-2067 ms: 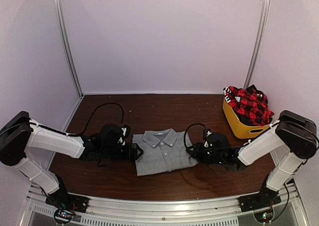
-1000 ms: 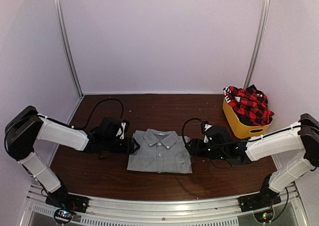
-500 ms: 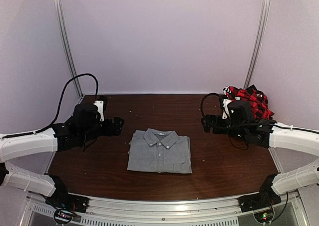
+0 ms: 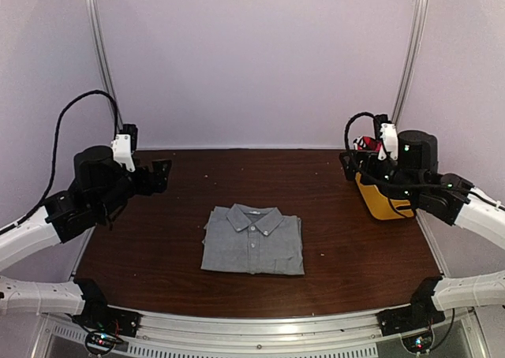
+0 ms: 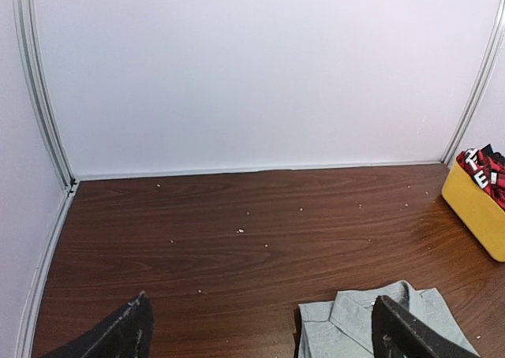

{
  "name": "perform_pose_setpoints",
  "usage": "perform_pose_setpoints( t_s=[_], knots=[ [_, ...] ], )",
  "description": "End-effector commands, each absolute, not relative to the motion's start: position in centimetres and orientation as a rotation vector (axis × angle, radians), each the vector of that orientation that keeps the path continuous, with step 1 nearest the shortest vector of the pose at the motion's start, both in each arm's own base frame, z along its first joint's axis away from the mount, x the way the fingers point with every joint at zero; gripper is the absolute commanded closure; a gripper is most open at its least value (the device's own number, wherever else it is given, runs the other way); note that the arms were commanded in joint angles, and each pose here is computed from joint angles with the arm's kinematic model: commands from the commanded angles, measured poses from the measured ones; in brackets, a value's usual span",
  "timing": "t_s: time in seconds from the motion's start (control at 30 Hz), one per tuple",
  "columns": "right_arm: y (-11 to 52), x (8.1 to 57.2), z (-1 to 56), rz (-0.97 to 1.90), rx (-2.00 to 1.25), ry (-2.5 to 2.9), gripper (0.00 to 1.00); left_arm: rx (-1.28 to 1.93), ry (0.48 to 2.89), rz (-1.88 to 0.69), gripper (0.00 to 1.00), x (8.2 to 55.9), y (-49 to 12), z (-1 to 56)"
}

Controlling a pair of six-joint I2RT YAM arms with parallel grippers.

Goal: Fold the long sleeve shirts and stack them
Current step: Reset both arms

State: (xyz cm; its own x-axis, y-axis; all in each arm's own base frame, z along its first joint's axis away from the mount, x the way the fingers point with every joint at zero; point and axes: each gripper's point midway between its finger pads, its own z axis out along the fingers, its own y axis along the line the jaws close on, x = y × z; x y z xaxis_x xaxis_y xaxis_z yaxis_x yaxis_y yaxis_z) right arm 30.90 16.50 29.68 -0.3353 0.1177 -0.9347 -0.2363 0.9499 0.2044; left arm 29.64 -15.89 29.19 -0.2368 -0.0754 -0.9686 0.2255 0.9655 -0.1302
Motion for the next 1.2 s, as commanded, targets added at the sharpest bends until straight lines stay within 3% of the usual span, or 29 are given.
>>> perform_pose_setpoints(
  t_s=[0.0,1.17],
  knots=[
    [14.6,30.1,30.3,0.306,-0.067,1.822,0.0,0.094,1.676,-0.285,0.02,28.4,-14.2,30.9],
    [14.3,29.7,28.4,0.31,-0.056,1.828,0.0,0.076,1.704,-0.263,0.02,28.2,-13.6,29.4]
  ],
)
